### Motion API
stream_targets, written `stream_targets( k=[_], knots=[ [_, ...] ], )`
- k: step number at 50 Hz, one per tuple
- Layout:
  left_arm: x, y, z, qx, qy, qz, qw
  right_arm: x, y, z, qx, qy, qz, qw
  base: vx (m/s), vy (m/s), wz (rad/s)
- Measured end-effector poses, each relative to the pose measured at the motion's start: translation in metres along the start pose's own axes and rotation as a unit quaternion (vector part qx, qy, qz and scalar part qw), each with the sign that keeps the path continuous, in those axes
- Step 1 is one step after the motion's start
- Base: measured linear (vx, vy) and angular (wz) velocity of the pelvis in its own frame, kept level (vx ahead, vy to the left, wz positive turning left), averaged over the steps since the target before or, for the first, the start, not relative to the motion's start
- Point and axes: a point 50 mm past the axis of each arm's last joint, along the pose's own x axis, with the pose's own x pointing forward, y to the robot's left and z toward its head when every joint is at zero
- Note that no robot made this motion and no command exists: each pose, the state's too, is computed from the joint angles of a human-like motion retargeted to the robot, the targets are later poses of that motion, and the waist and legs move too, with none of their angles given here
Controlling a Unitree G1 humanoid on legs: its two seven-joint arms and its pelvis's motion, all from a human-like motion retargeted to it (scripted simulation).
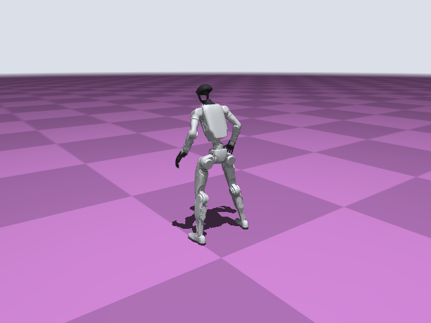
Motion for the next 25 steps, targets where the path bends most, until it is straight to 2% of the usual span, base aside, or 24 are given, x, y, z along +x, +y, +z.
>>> stream_targets(
  k=[3,8,12,19,25],
  knots=[
    [0.007,0.012,0.014,-0.022,-0.017,0.037,0.999,0.005,-0.013,0.02,0.029,-0.026,-0.041,0.998,-0.3,-0.06,-0.22],
    [0.006,0.015,0.02,-0.062,-0.028,0.076,0.995,0.0,-0.022,0.039,0.012,-0.083,-0.066,0.994,-0.33,0.1,0.05],
    [0.001,0.032,0.033,-0.06,-0.073,0.136,0.986,-0.01,-0.04,0.062,0.022,-0.149,-0.141,0.978,-0.26,0.06,0.16],
    [-0.002,0.081,0.065,-0.22,-0.121,0.291,0.923,-0.015,-0.088,0.097,0.084,-0.208,-0.304,0.926,-0.03,0.0,0.09],
    [0.01,0.102,0.113,-0.281,-0.182,0.308,0.891,-0.007,-0.11,0.129,0.108,-0.248,-0.366,0.89,0.34,-0.06,0.23]
  ],
)
